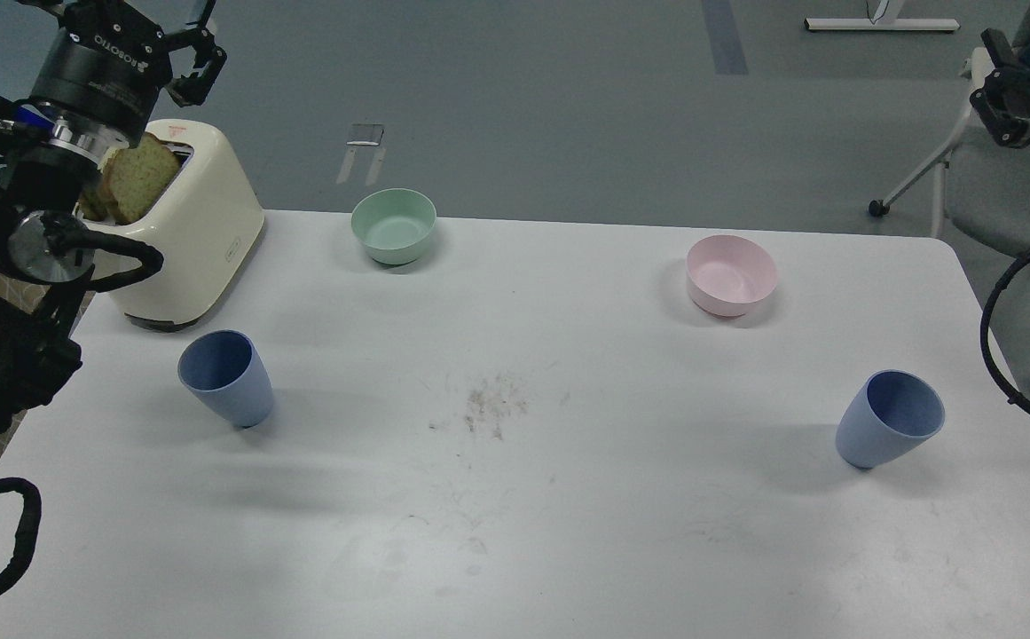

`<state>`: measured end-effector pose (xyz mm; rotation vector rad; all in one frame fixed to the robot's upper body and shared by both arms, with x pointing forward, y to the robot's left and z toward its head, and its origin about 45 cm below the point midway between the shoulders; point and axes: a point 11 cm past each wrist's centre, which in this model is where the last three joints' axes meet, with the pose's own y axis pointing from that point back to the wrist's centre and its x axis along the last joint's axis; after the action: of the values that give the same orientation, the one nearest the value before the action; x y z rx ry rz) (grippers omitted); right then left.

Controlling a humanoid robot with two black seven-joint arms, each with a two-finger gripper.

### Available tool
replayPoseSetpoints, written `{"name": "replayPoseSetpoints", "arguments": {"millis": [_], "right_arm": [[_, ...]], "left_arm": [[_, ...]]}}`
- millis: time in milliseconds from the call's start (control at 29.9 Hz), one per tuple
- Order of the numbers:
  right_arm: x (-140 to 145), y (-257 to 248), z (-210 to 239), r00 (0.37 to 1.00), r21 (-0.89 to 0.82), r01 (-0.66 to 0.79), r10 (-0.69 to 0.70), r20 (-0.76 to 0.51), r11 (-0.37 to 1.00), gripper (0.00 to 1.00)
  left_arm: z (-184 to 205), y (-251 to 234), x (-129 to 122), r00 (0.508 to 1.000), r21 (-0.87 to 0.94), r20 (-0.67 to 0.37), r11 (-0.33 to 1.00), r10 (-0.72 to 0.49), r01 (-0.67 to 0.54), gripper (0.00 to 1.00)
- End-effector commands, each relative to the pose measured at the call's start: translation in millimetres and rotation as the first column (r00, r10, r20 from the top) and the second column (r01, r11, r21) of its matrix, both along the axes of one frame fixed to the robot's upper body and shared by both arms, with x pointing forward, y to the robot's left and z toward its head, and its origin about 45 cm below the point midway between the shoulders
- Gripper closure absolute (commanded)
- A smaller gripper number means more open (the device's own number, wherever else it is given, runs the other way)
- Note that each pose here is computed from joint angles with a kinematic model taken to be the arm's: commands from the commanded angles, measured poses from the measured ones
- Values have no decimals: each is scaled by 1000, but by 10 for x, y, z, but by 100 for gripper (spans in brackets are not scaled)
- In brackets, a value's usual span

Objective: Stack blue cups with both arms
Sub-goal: 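Lower the left hand from above the toaster toward the table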

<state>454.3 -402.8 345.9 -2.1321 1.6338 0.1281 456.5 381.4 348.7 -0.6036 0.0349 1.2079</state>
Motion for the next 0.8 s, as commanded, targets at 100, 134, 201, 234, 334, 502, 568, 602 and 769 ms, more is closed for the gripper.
{"name": "replayPoseSetpoints", "arguments": {"millis": [100, 134, 201, 234, 334, 502, 568, 602, 769], "right_arm": [[-15, -1, -18, 1000, 8, 2, -2, 2, 1000, 0], [-17, -9, -27, 1000, 9, 4, -4, 0, 1000, 0], [-24, -20, -36, 1000, 11, 6, -6, -1, 1000, 0], [-31, -44, -29, 1000, 13, 11, -11, 1, 1000, 0], [-43, -93, -54, 1000, 10, 22, -22, -8, 1000, 0], [-41, -102, -53, 1000, 9, 24, -24, -9, 1000, 0], [-44, -113, -66, 1000, 11, 27, -27, -12, 1000, 0], [-44, -116, -70, 1000, 13, 28, -28, -13, 1000, 0], [-47, -171, -105, 999, 20, 44, -43, -21, 999, 0]], "left_arm": [[-60, -102, 8, 1000, -16, -7, 1000, -11, 11, 3], [-72, -108, 13, 1000, -15, -14, 1000, -9, 9, 2], [-81, -98, 18, 1000, -11, -23, 1000, -1, 0, 2], [-86, -91, 14, 1000, -4, -24, 1000, -2, 2, 2], [-82, -95, 3, 1000, 0, -19, 1000, -14, 14, 2], [-221, -43, -60, 998, 26, -55, 999, -22, 24, 2], [-268, 98, -118, 997, 52, -72, 999, 3, 1, 2], [-276, 127, -131, 997, 58, -74, 998, 8, -4, 2], [-155, 429, -248, 996, 166, -69, 985, 57, -45, 3]]}}
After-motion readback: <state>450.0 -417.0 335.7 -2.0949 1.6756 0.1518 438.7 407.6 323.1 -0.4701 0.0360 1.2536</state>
